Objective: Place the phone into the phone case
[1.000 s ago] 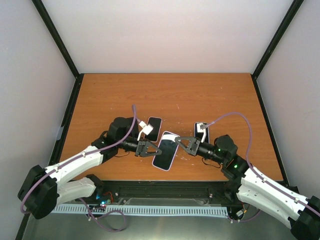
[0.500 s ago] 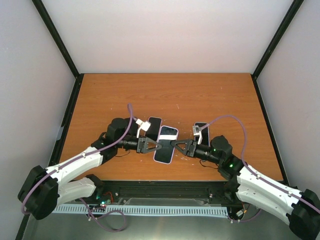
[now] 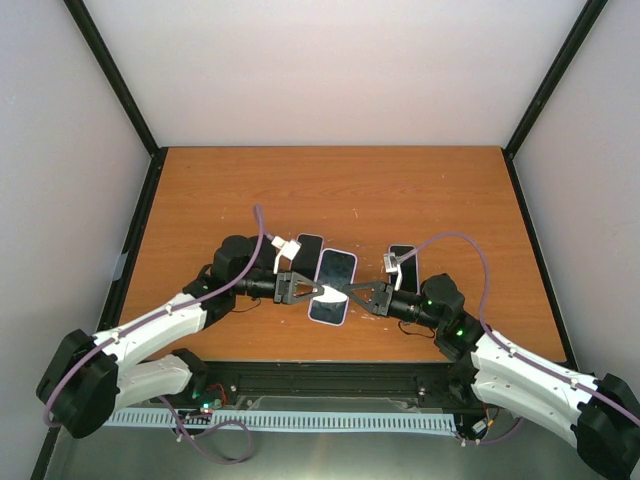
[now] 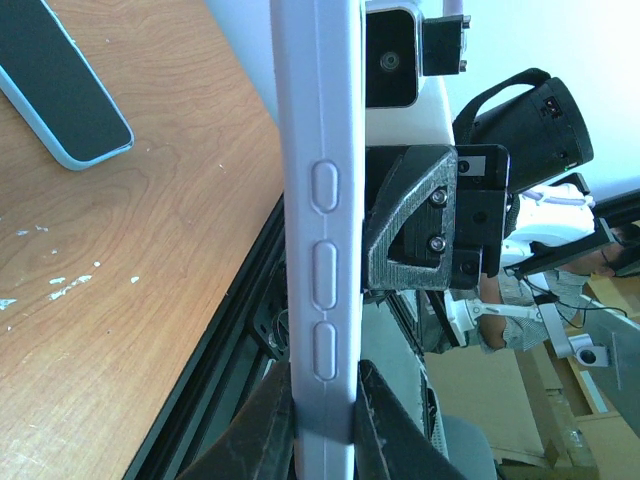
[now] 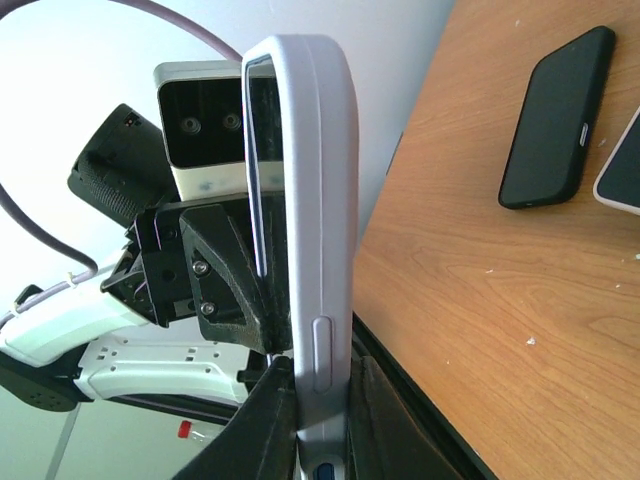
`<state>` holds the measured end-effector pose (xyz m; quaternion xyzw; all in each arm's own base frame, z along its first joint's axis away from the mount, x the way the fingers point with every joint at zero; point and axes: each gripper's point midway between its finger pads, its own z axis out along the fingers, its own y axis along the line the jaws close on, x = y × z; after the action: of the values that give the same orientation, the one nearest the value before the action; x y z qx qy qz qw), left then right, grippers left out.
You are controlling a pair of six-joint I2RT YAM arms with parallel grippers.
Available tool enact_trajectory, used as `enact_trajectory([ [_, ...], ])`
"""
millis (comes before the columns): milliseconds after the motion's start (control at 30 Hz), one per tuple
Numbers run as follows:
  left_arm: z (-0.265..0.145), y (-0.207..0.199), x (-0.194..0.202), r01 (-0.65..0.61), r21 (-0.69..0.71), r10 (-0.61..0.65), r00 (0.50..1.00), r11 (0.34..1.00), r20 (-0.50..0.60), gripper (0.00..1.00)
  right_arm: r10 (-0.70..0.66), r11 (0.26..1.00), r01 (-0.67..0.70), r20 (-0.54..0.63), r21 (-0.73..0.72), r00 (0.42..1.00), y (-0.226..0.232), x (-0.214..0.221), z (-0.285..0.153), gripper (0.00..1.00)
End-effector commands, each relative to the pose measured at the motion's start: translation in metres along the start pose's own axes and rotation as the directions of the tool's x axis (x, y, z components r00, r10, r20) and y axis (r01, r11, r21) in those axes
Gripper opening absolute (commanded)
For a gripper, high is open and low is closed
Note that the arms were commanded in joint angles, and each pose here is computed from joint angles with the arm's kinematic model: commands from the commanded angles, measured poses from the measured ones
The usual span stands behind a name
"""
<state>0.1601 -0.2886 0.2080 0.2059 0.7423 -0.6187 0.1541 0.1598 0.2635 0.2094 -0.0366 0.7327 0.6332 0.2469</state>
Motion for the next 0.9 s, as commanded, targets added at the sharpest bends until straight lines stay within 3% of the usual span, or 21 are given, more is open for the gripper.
enact_trajectory([
  [0,0.0,-0.013,-0.019,-0.072,0.026,0.071,0.996,0.997,0.048,0.04,-0.012,0.998,0.014,0.027,-0.054,1.0,0.015,-0.006,-0.002,0.03],
  [133,0.001,-0.01,-0.021,-0.065,0.006,0.064,0.997,0.998,0.052,0.21,-0.018,0.999,0.019,0.035,-0.033,0.999,0.012,-0.008,-0.001,0.03],
  [333,-0.002,0.01,-0.027,-0.047,-0.128,0.057,0.995,0.991,0.078,0.68,-0.053,0.996,0.05,0.046,0.07,0.998,-0.004,-0.011,-0.003,0.03],
  [467,-0.012,0.029,-0.036,-0.039,-0.283,0.075,0.99,0.958,0.12,0.98,-0.112,0.969,0.1,0.043,0.227,0.993,-0.024,-0.018,-0.005,0.03],
  [633,-0.032,0.05,-0.045,-0.02,-0.464,0.113,0.978,0.886,0.175,0.99,-0.155,0.928,0.15,-0.014,0.341,0.988,-0.047,-0.03,0.0,0.03],
  [867,-0.051,0.058,-0.043,-0.015,-0.553,0.151,0.968,0.833,0.202,0.99,-0.029,0.896,0.069,-0.098,0.438,0.995,-0.106,-0.053,0.015,0.03],
])
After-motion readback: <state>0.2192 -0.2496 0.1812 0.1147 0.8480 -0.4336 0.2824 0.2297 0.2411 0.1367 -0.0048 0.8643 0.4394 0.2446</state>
